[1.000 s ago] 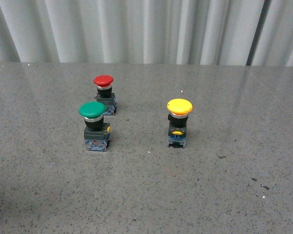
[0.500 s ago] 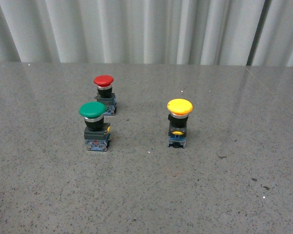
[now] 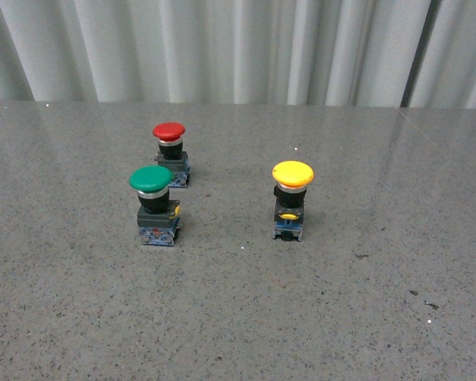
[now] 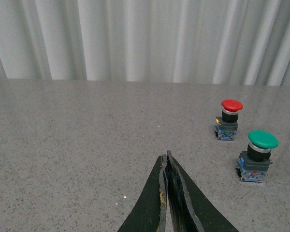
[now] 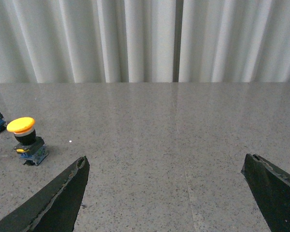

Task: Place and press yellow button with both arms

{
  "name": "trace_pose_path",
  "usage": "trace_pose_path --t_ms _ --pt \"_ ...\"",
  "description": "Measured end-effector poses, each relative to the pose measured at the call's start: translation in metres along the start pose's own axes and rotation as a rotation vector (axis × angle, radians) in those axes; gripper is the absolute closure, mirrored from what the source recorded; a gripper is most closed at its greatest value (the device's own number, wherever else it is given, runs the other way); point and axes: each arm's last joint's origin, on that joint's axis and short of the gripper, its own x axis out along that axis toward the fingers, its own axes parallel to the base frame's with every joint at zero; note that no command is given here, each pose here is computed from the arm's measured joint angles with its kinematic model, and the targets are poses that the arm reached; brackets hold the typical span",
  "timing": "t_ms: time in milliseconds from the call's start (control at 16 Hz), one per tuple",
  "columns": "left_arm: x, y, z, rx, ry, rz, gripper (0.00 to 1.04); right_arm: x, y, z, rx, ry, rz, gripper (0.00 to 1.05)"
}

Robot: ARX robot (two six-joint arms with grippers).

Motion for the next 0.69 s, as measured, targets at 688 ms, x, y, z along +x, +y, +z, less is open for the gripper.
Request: trace_pose_path --t_ms 688 --pt "-0.012 0.0 -0.009 0.0 -0.002 0.001 1.03 0.0 0.0 0.0 0.0 0.0 0.0 0.06"
